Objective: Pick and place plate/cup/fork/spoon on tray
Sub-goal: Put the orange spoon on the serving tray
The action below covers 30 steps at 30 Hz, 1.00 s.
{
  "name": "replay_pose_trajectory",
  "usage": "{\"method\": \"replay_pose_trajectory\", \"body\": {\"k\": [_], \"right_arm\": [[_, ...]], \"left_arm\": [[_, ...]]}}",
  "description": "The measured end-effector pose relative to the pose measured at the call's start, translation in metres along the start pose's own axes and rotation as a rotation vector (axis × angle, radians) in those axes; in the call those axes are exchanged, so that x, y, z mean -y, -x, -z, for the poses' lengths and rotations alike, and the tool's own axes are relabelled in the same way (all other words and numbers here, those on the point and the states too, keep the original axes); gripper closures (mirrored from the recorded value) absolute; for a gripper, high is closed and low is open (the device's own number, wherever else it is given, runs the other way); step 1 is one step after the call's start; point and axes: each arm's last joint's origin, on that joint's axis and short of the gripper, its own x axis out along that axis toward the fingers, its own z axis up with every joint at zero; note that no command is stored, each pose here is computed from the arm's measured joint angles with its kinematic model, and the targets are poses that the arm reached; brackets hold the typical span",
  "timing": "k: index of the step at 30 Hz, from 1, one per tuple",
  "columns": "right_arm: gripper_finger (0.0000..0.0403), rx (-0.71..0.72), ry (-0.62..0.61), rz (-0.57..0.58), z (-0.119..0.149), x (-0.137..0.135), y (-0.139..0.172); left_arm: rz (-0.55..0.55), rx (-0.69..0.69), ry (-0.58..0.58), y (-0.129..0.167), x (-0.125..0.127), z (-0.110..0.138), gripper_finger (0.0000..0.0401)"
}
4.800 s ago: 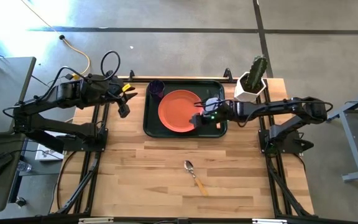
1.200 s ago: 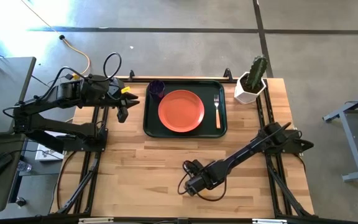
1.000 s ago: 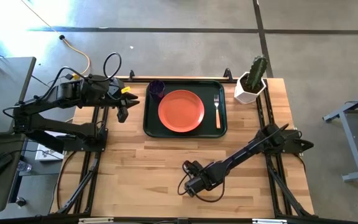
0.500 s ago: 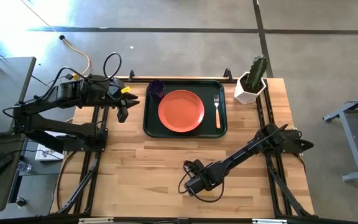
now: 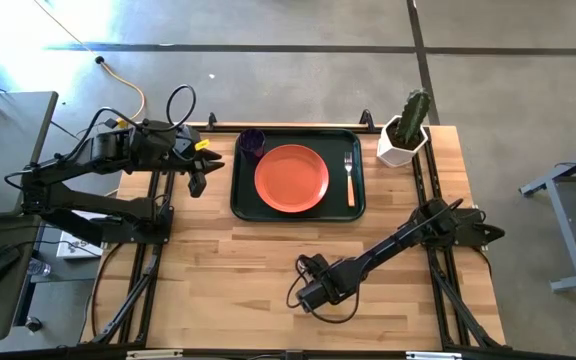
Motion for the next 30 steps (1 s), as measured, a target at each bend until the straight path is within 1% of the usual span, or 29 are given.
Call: {"method": "replay_pose_trajectory", "body": {"k": [6,17,20,24,28,30], "right_arm": [[0.0389,-0.001,-0.002,-0.012,0.000,-0.001,0.000],[0.0389,0.005,0.000,-0.025,-0.001,-0.006,0.004],[0.0389,0.050,0.009,-0.022,-0.004,-0.011,0.009],[0.0389,0.105,-0.011,-0.034,-0.008,-0.014,0.015],[0.0391,0.111,-0.016,-0.051,-0.009,-0.018,0.019],[0.0391,0.141,-0.022,-0.057,-0.012,-0.020,0.022]], "left_arm": [[0.000,-0.001,0.000,0.000,0.000,0.000,0.0307],[0.000,-0.001,0.000,0.000,0.000,0.000,0.0307],[0.000,-0.001,0.000,0.000,0.000,0.000,0.0307],[0.000,-0.001,0.001,0.000,0.000,0.000,0.0307],[0.000,-0.001,0.001,0.000,0.000,0.000,0.0307],[0.000,-0.001,0.001,0.000,0.000,0.000,0.0307]]}}
